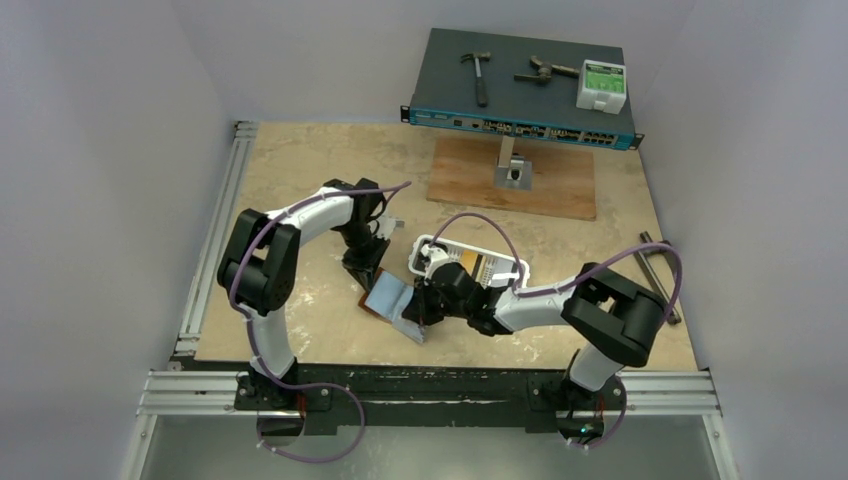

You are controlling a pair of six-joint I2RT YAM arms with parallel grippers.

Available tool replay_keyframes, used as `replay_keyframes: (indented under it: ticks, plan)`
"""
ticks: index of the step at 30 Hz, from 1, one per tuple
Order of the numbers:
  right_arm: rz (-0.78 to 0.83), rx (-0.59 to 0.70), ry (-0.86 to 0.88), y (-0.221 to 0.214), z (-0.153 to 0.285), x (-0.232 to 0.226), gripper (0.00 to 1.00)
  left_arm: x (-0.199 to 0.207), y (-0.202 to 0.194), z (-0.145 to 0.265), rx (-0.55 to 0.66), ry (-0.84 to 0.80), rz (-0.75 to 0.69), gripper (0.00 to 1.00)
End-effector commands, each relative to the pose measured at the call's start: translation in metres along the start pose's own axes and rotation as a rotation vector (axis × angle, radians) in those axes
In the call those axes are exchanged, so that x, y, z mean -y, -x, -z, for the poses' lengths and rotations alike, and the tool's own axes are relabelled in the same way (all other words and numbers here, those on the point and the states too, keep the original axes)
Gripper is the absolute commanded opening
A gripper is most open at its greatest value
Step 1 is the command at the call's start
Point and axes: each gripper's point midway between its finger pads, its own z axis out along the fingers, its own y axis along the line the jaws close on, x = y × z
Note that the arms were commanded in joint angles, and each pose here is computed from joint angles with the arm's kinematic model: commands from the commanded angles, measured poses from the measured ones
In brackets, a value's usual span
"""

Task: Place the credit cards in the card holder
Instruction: Open the card holder at the center of the board.

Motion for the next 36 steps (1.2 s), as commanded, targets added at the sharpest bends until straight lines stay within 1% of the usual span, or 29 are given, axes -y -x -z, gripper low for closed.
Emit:
replay_keyframes:
  ticks: [1,4,7,11,13,18,21,26,29,33,36]
  plan:
    - [-0.004,0.057,-0.028,0.020,0.003,0.000,0.00,-0.006,0.004,-0.001,0.035,0.023,-0.036,0.00]
    - [-0.038,0.126,0.057,0.048,0.007,-0.018,0.00,-0.001,0.005,0.000,0.045,-0.001,-0.042,0.00]
    - [-0.109,0.176,0.119,0.066,0.012,-0.020,0.00,-0.001,0.003,0.001,0.045,-0.001,-0.048,0.00]
    - [-0.174,0.197,0.172,0.079,0.014,-0.017,0.00,-0.002,0.000,0.001,0.046,0.000,-0.048,0.00]
    - [-0.174,0.198,0.180,0.082,0.012,-0.018,0.00,-0.001,0.000,0.003,0.048,-0.003,-0.049,0.00]
    - [-0.176,0.172,0.159,0.080,-0.003,-0.014,0.00,0.005,0.003,0.010,0.063,-0.024,-0.044,0.00]
    - [-0.185,0.137,0.143,0.067,-0.007,-0.009,0.00,0.007,0.004,0.014,0.075,-0.028,-0.045,0.00]
    - [-0.201,0.114,0.114,0.053,-0.008,-0.001,0.00,0.008,0.003,0.018,0.072,-0.043,-0.034,0.08]
    - [-0.196,0.112,0.099,0.050,-0.010,0.001,0.00,0.009,0.001,0.024,0.075,-0.090,-0.006,0.13]
    - [-0.185,0.105,0.083,0.045,-0.011,0.002,0.00,0.013,0.001,0.031,0.076,-0.224,0.065,0.17]
    - [-0.191,0.104,0.079,0.041,-0.010,0.004,0.00,0.018,0.000,0.032,0.074,-0.288,0.071,0.18]
